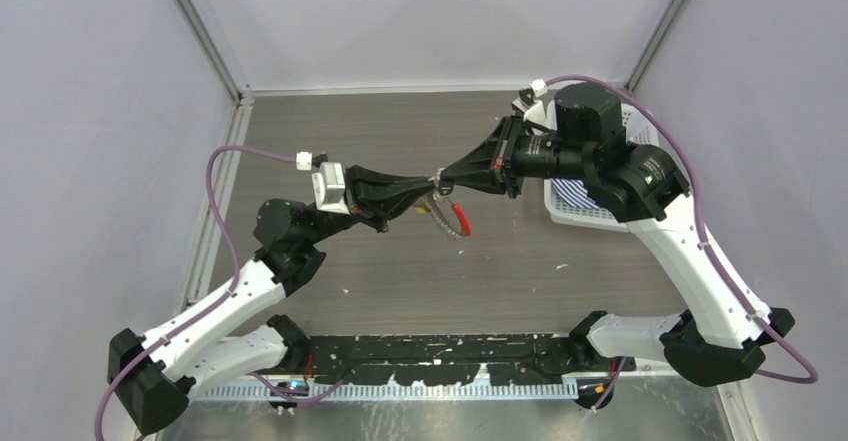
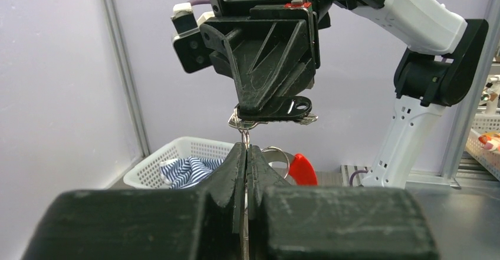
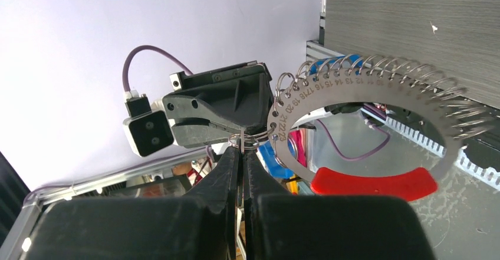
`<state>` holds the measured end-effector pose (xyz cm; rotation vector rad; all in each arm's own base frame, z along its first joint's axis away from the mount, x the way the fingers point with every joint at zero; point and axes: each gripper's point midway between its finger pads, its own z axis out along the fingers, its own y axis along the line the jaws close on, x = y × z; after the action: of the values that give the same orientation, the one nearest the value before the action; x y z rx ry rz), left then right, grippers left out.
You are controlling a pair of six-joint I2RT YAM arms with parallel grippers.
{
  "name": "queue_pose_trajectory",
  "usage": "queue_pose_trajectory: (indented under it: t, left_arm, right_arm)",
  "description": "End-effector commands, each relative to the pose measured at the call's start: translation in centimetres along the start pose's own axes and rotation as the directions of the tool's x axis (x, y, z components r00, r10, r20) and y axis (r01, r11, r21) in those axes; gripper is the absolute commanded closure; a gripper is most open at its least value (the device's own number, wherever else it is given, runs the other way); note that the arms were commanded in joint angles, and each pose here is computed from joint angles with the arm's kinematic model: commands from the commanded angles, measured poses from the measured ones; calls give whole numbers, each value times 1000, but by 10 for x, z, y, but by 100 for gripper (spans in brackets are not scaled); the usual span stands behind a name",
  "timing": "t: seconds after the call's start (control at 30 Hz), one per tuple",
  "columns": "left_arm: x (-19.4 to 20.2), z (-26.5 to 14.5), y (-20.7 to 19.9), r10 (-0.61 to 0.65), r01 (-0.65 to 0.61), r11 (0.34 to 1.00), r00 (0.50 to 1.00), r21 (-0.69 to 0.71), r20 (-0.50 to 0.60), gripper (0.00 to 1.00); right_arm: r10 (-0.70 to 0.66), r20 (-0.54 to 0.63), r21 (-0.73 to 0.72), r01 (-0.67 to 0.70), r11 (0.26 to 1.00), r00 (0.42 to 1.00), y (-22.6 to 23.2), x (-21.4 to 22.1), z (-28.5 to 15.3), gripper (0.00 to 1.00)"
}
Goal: Remove the keys from the keyring
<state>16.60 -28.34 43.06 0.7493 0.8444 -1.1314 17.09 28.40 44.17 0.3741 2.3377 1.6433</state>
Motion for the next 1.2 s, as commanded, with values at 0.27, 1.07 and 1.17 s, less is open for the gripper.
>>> queue_pose_trajectory:
  t: [0.27, 1.07, 1.17]
  left_arm:
    - [-37, 0, -7, 72, -75, 997, 988, 18, 136, 99]
    - [-6, -6, 3, 30, -29, 998, 999, -46, 13, 55]
    - [-12, -3, 7, 40, -41, 997, 999, -63, -12, 55]
  right_arm:
    - [-75, 85, -77, 81, 994, 994, 14, -17, -16, 99]
    - [-148, 40, -50, 150, 987, 988, 20, -19, -10, 99]
    - [-149, 26, -45, 150, 988, 989, 16, -17, -8, 99]
